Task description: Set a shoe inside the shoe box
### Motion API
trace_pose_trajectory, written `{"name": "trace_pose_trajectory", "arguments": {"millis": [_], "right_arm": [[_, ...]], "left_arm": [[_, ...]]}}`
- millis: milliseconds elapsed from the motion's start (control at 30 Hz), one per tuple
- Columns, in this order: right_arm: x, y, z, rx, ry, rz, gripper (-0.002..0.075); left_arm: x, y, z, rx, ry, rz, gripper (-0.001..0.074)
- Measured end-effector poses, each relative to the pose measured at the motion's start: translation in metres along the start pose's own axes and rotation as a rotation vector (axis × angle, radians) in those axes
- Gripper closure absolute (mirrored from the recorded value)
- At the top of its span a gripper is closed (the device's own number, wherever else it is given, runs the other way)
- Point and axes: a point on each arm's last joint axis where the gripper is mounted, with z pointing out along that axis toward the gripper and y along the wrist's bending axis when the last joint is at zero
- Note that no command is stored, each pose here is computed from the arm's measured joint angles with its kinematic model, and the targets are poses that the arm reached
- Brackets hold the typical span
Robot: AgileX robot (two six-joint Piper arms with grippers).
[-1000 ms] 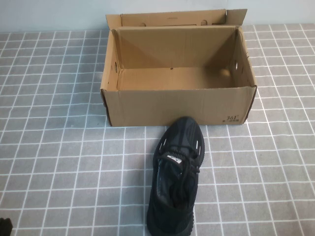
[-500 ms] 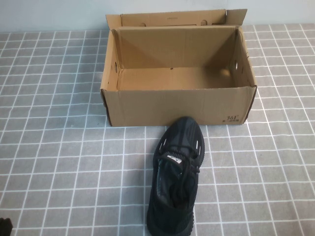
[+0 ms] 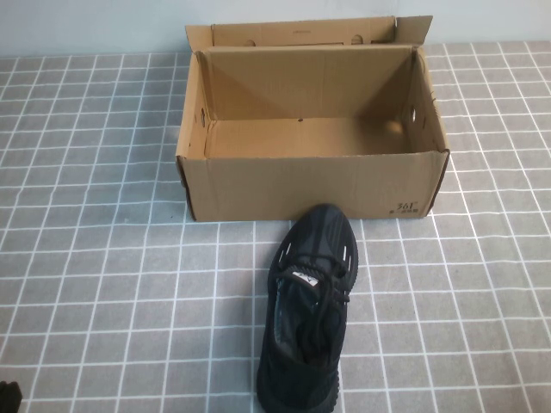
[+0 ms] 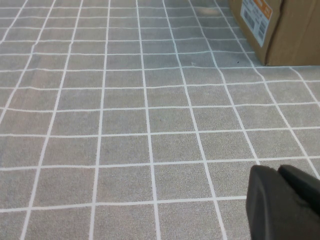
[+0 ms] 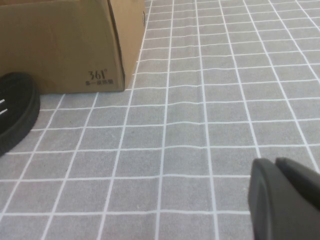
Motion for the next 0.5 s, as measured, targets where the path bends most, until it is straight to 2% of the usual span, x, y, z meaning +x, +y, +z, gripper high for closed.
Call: {"name": "trace_pose_trajectory", "arguments": {"millis": [267, 500], "right_arm": [[-0.006, 0.000, 0.000, -0.004, -0.065, 0.024, 0.0742], [-0.022, 0.001, -0.003, -0.039, -0.245, 0.246, 0.0742]], "left_arm": [[0.000, 0.000, 0.000, 0.000, 0.000, 0.000, 0.0736], [0.000, 0.000, 0.000, 0.000, 0.000, 0.000, 0.0736]]}}
